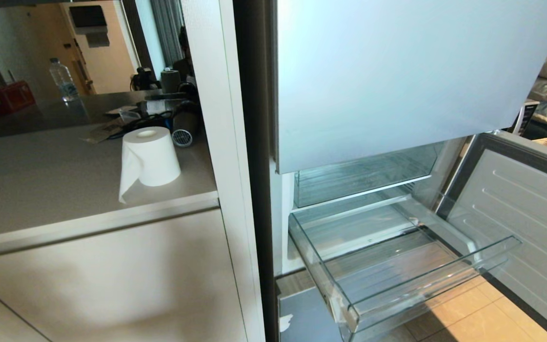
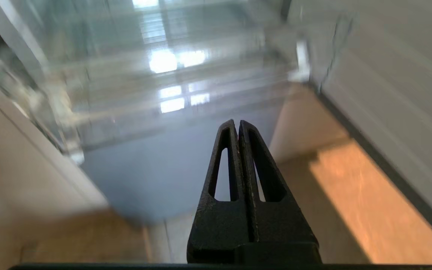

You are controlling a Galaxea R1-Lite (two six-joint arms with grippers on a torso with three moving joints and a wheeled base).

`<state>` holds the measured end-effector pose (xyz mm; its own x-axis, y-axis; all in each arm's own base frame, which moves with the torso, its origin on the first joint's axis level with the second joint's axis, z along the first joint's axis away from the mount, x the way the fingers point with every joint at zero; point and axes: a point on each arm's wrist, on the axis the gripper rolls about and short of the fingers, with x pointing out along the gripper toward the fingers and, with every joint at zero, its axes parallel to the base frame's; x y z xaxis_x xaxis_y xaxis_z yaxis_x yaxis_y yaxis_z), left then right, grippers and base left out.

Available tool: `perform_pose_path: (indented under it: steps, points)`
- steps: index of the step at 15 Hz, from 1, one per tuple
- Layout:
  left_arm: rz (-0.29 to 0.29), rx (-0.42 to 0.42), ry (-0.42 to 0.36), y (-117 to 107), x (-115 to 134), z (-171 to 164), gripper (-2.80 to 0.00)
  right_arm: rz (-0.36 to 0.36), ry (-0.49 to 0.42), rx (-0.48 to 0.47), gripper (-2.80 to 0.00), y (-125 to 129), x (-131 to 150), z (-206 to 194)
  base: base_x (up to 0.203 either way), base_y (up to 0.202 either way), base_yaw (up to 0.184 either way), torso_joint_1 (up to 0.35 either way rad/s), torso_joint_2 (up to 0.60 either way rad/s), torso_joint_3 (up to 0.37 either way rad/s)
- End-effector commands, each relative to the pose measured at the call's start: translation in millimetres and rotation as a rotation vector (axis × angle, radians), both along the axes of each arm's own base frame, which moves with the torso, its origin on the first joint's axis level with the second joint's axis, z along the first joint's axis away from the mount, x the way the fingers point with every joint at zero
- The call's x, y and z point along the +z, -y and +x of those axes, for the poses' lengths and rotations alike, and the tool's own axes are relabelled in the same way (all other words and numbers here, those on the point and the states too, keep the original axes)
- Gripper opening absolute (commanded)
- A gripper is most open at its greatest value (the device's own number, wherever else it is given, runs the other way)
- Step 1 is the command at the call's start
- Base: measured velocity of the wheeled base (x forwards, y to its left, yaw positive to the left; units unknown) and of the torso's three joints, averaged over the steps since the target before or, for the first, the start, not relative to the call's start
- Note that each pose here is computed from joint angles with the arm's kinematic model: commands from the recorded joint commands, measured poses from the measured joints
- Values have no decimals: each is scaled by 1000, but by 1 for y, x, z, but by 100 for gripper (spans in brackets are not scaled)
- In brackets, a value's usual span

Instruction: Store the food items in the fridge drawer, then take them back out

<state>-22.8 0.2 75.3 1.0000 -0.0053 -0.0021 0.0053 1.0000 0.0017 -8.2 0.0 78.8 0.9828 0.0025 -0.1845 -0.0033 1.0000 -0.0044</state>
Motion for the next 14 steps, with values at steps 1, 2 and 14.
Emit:
perform_pose_path:
  steps: [1, 2, 14]
  points:
    - [0, 1, -1, 0, 0, 0, -280, 0, -222, 8, -280, 0, 2, 18, 0, 0, 0, 0, 0, 0]
    - [0, -1, -1, 0, 0, 0, -280, 2, -317, 13, -280, 0, 2, 27, 0, 0, 0, 0, 0, 0]
    - [0, 1, -1, 0, 0, 0, -280, 34, -842, 103, -280, -11, -29, 187, 0, 0, 0, 0, 0, 0]
